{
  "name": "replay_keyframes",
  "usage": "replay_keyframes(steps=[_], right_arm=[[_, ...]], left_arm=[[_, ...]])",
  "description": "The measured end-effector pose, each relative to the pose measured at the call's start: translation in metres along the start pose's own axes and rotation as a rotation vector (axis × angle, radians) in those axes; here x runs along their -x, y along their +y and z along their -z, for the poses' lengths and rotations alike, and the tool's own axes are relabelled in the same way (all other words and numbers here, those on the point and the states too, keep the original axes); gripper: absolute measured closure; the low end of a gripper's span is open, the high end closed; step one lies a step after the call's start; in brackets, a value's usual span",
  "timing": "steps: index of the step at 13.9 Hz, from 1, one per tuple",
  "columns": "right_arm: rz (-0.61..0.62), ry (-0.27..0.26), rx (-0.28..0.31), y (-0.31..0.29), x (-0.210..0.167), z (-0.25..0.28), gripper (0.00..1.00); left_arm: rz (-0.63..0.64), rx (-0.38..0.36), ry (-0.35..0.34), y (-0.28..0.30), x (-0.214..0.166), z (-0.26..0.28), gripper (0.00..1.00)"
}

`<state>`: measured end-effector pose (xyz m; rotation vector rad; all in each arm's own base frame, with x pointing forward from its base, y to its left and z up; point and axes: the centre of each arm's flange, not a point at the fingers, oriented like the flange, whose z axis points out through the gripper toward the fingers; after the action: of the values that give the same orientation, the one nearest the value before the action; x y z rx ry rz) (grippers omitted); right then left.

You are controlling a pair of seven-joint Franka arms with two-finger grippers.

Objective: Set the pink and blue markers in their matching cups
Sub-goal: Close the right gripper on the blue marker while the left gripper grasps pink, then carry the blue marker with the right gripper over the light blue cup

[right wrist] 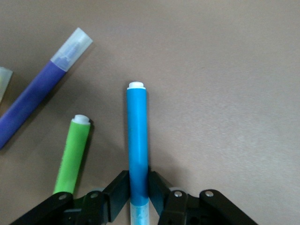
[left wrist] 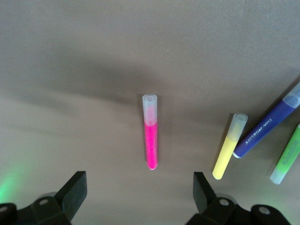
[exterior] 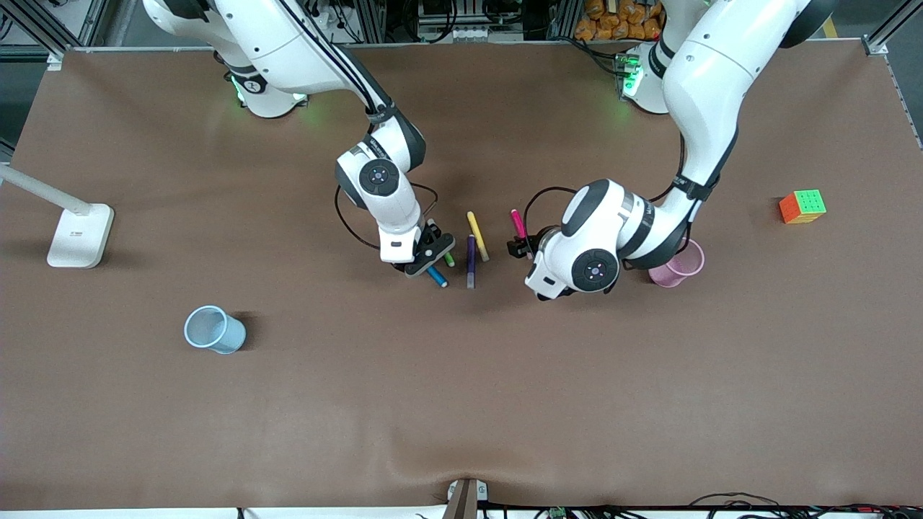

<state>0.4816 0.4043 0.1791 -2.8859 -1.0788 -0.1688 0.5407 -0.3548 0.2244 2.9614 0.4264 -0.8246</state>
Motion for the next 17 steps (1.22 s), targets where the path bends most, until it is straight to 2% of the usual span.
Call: replay_keyframes(steps=[7, 12, 17], right_arm=[[0.094, -0.180, 0.092, 0.029, -0.019, 0.083, 0.76], [0.216, -0.286, 0.103, 0.094, -0.018, 0.133, 0.76], [0.367, -0.374, 0.100, 0.182, 0.003, 0.158, 0.76]], left_arm=[[0.001, 0.030, 0.046, 0.005, 0.002, -0.043, 0.00], [0.004, 0.044, 0.056, 0.006, -0.002, -0.061, 0.00], [0.008, 0.034, 0.045, 0.004, -0.003, -0.070, 0.00]])
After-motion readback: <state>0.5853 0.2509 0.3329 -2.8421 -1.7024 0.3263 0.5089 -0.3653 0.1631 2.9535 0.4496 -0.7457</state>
